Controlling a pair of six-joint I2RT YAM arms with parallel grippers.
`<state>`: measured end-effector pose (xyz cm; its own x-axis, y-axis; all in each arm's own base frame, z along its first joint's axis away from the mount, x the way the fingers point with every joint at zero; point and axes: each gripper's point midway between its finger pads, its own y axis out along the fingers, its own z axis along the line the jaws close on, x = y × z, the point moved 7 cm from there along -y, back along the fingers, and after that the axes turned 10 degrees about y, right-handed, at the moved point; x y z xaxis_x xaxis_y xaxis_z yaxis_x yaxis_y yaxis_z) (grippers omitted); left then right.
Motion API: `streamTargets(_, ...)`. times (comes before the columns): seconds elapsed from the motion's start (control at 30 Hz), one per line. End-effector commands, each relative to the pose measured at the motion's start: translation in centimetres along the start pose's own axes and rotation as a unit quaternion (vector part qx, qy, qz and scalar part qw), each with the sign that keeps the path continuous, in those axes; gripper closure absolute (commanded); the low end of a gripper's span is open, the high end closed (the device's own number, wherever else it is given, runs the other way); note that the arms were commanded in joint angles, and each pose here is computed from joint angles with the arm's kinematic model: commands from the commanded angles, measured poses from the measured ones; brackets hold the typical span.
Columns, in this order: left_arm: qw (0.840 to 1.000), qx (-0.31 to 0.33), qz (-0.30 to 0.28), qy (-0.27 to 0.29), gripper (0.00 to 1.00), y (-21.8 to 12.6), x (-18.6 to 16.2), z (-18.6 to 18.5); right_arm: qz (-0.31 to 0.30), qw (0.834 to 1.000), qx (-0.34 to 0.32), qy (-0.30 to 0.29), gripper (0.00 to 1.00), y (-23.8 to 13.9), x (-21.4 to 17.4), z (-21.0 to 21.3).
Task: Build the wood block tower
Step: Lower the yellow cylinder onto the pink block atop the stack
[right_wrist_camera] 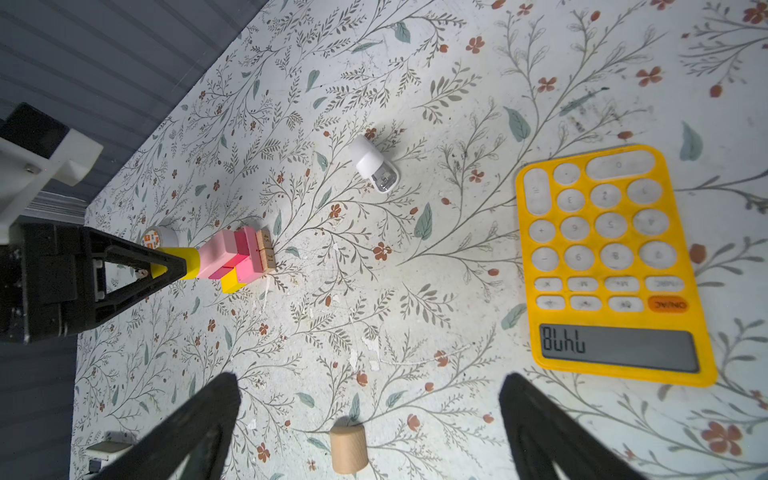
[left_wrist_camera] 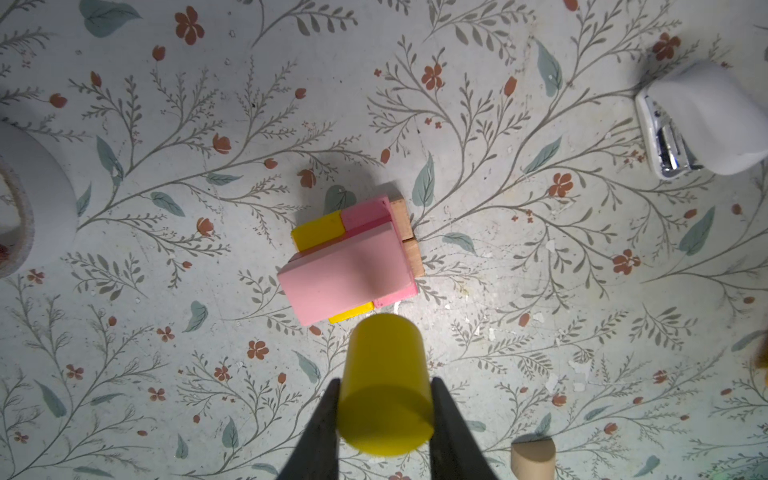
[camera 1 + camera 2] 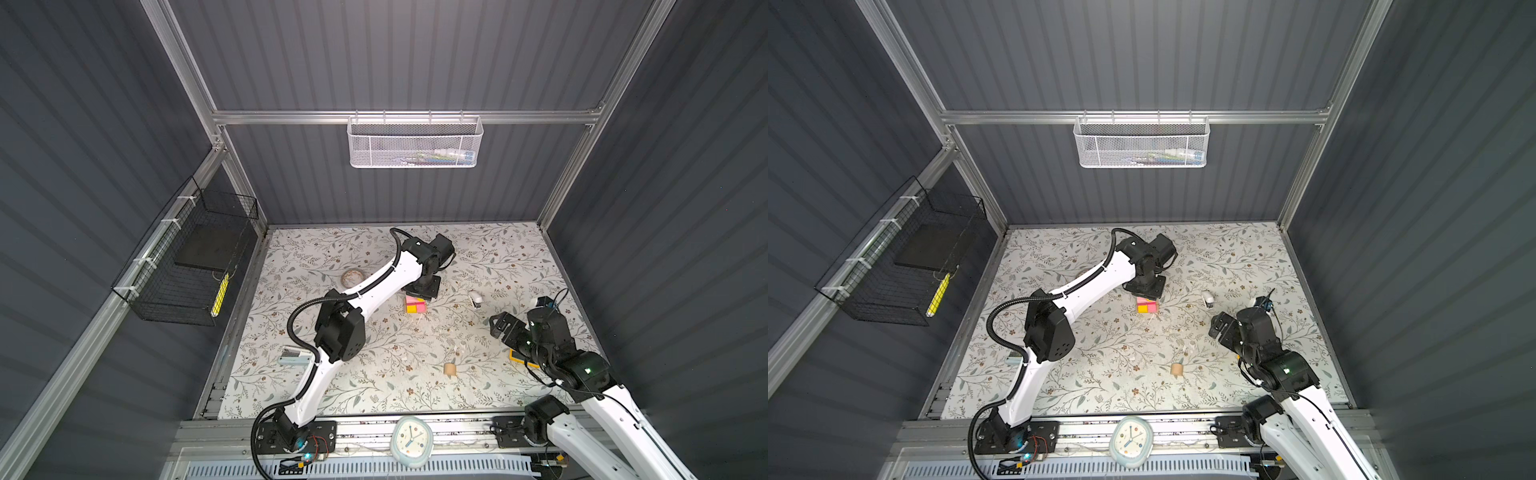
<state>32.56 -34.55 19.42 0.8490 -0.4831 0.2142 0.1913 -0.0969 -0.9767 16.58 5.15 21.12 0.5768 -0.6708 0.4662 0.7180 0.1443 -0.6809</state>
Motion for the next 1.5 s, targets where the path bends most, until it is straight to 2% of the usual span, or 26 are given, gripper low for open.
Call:
streamTargets(0.0, 1.000, 0.015, 0.010, 0.001, 1.00, 0.4, -0.1, 0.3, -0.006, 1.000, -0.006, -0.003, 0.01, 0.3, -0.1, -0.4)
streamTargets(0.47, 0.999, 0.033, 0.026, 0.000, 1.00, 2.1, 0.2, 0.4, -0.008, 1.000, -0.007, -0.004, 0.01, 0.4, 0.0, -0.4)
streamTargets(1.47, 0.999, 0.042, 0.020, -0.014, 1.00, 2.2, 0.7, 1.4, -0.007, 1.000, -0.001, -0.002, 0.01, 0.5, 0.1, -0.1)
